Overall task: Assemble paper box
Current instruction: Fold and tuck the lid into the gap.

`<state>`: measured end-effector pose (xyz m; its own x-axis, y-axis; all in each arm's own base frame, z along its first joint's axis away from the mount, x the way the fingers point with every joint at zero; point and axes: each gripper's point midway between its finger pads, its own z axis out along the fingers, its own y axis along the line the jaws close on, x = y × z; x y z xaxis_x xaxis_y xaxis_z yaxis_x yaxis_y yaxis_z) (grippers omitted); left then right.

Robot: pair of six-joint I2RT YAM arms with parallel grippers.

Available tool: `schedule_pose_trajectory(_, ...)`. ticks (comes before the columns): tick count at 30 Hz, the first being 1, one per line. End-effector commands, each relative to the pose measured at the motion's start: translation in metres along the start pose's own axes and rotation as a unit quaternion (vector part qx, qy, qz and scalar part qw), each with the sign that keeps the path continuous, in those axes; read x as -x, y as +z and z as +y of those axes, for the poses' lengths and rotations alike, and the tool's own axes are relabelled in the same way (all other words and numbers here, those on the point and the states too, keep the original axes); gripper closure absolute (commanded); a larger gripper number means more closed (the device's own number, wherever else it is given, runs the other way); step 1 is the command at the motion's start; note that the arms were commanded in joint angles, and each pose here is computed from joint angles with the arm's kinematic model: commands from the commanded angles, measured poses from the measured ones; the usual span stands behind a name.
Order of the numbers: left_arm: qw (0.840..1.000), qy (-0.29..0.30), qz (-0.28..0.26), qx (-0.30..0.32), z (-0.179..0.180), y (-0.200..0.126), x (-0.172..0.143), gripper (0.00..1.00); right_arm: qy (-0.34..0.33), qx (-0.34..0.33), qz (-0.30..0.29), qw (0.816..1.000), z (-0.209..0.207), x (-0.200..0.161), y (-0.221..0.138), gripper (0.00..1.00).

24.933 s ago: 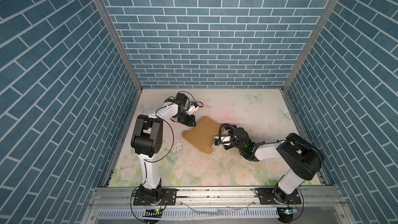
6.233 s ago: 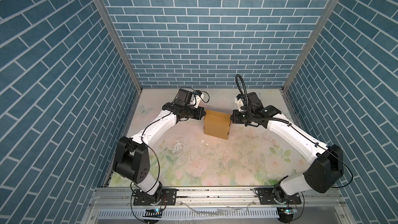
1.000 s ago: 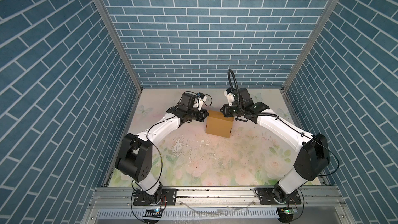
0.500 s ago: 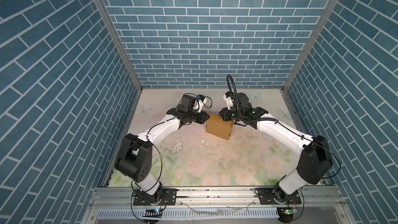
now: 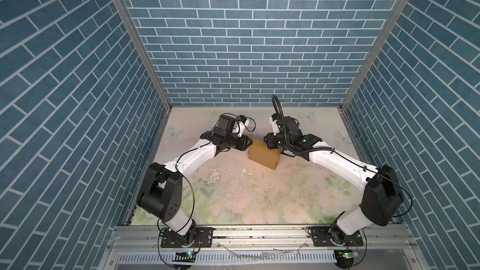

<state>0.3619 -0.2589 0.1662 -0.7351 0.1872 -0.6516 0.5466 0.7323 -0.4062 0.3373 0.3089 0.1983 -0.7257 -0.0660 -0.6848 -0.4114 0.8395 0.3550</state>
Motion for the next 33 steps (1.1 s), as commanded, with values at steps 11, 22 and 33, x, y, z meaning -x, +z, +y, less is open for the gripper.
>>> schedule_pose_trajectory(11, 0.992, 0.013, 0.038, -0.119, -0.043, -0.018, -0.017, 0.55, -0.004, -0.052, -0.007, 0.999, -0.014, -0.013, 0.004, 0.81)
schedule_pose_trajectory(22, 0.998, -0.048, 0.006, -0.039, -0.005, -0.041, 0.023, 0.53, -0.008, -0.052, -0.005, 0.999, -0.011, -0.022, 0.009, 0.82)
schedule_pose_trajectory(33, 0.997, -0.07, 0.001, -0.041, 0.003, -0.028, 0.035, 0.5, -0.016, -0.056, -0.006, 0.998, -0.009, -0.023, 0.013, 0.82)
